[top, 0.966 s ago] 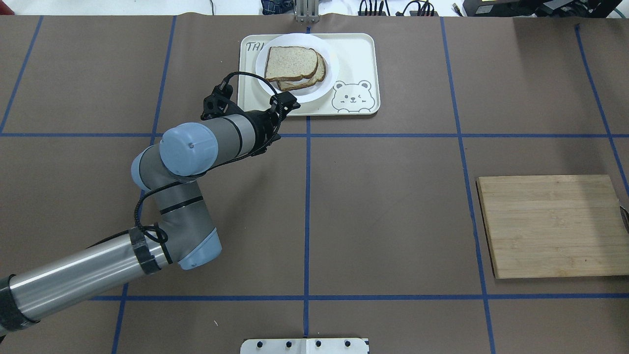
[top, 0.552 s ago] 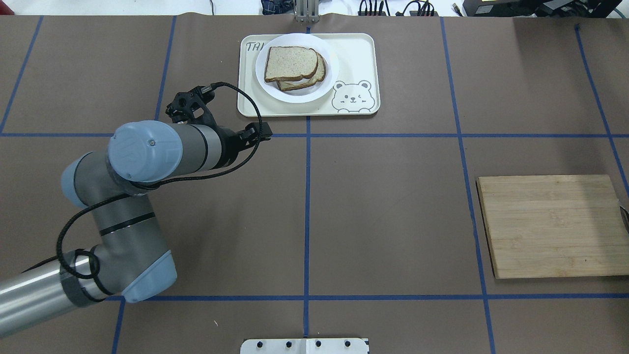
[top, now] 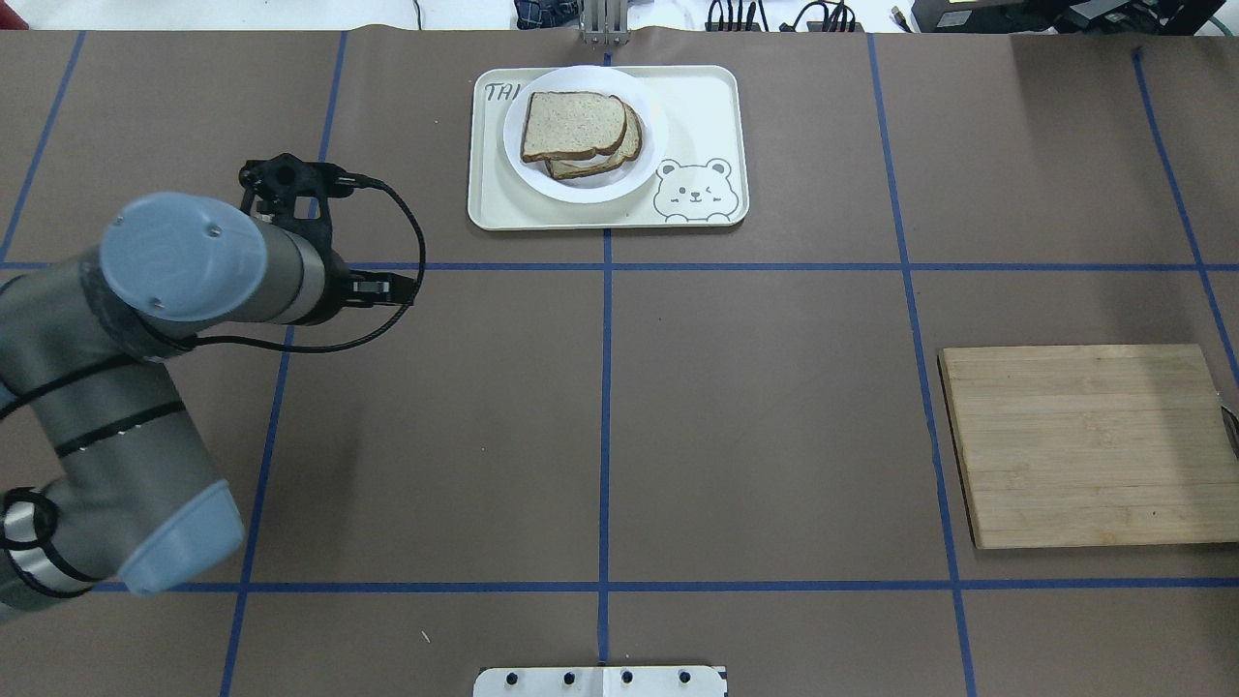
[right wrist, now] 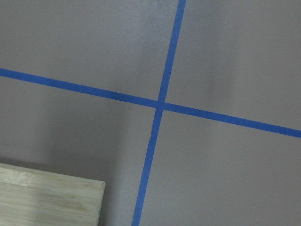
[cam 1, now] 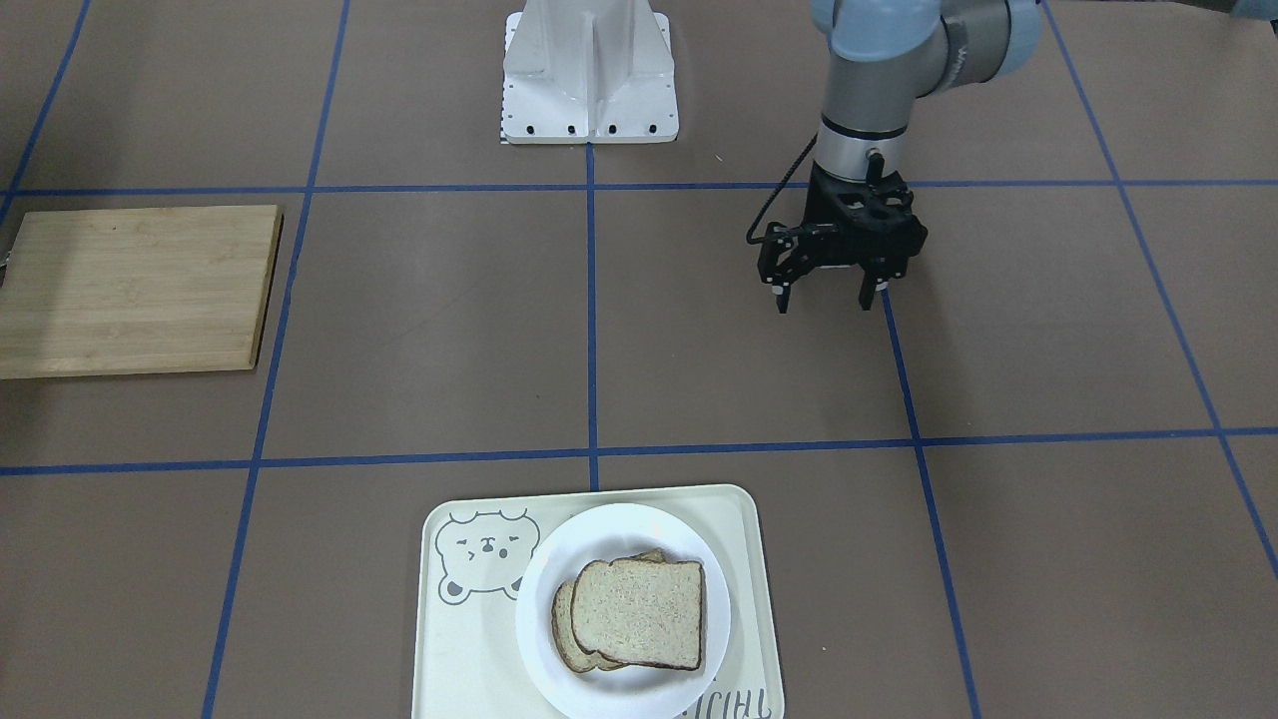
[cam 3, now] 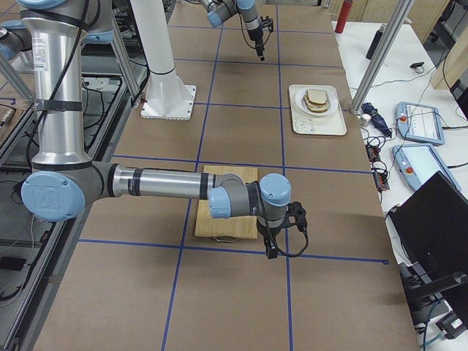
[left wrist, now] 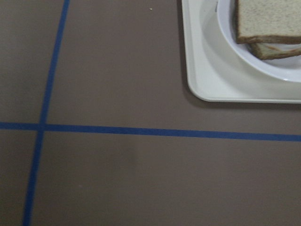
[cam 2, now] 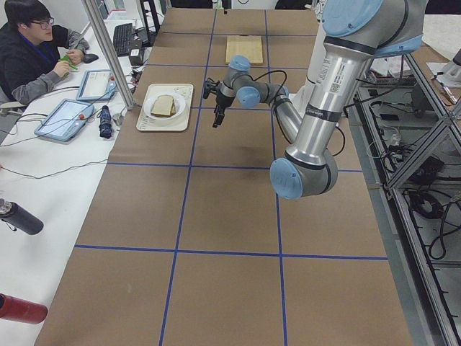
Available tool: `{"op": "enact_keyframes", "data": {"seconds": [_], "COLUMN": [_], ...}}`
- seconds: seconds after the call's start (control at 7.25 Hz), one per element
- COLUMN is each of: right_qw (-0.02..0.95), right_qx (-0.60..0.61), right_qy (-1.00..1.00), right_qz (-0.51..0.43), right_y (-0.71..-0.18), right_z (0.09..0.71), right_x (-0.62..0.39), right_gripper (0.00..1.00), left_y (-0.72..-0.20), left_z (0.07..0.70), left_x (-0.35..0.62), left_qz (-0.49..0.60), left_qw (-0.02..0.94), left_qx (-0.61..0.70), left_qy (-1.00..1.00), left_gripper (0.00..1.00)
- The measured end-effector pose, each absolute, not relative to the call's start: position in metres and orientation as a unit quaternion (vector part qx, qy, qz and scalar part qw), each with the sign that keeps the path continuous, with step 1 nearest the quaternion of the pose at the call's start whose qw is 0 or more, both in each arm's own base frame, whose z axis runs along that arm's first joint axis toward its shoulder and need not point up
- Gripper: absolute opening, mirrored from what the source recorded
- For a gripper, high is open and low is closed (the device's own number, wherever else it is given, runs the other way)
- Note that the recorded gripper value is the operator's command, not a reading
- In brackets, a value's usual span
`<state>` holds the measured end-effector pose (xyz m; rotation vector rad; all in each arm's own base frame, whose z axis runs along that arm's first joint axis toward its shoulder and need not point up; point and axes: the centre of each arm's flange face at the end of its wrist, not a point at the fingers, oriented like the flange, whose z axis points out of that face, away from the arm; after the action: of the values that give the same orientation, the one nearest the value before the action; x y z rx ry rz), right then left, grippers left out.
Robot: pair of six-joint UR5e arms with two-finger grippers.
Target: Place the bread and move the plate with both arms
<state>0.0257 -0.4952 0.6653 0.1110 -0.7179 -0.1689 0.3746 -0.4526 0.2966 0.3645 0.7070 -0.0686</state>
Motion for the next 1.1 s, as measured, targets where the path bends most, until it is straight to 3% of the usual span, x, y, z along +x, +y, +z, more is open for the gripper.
{"op": "enact_keyframes", "data": {"seconds": [0.41,1.1], "right_qw": [0.931,0.931], "right_qx": [0.054,0.056], "right_qy": [-0.35,-0.351], "right_qz": [-0.083,-0.083], "right_y": [-0.494,-0.493], "right_z": [0.665,0.664], "right_x": [0.025,0.026], "right_gripper": [1.0,1.0], "left_y": [-0.494,-0.474], "left_z": [0.403,0.571], "left_x": [0.222,0.026], "left_qz": [0.096,0.018], "left_qw": [0.94,0.933], "left_qx": [0.146,0.026], "left_qy": [0.293,0.359], "left_gripper": [0.99,0.99]}}
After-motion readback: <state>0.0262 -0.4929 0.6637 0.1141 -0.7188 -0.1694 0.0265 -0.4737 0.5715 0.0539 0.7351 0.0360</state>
